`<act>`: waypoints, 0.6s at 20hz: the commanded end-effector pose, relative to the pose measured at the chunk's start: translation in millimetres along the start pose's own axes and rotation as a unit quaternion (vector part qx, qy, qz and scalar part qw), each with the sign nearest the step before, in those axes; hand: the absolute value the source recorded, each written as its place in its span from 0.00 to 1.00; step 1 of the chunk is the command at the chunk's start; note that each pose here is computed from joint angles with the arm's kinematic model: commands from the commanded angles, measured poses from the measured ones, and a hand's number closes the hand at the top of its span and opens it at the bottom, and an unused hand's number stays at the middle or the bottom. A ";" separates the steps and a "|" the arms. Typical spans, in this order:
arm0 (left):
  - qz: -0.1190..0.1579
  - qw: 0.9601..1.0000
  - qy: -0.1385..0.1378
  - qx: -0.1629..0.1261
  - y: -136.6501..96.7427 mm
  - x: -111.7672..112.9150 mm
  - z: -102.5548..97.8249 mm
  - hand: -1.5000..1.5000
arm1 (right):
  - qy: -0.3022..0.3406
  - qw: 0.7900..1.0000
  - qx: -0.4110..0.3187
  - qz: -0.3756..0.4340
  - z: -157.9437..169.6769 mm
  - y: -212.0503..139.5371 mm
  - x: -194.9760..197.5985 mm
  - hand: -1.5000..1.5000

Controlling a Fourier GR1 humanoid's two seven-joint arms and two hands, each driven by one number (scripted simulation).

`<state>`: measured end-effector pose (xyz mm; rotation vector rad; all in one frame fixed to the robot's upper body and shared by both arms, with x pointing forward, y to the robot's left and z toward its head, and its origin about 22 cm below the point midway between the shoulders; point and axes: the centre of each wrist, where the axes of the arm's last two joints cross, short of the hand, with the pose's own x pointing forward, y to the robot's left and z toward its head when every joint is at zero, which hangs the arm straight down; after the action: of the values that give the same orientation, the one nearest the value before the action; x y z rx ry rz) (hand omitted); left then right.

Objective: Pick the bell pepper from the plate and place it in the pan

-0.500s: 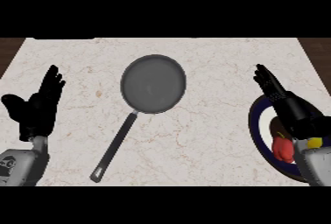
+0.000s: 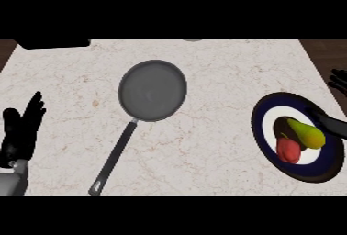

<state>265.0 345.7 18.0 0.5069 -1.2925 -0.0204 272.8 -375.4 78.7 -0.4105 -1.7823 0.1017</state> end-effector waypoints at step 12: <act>-0.038 0.998 0.039 -0.026 9.0 -24.2 8.7 0.50 | 0.025 0.981 -0.183 0.052 117.1 -28.9 19.0 0.00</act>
<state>256.5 358.1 9.9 0.5091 -1.1941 -0.0787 165.9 -383.2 46.6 -0.7021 -1.7973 -0.2689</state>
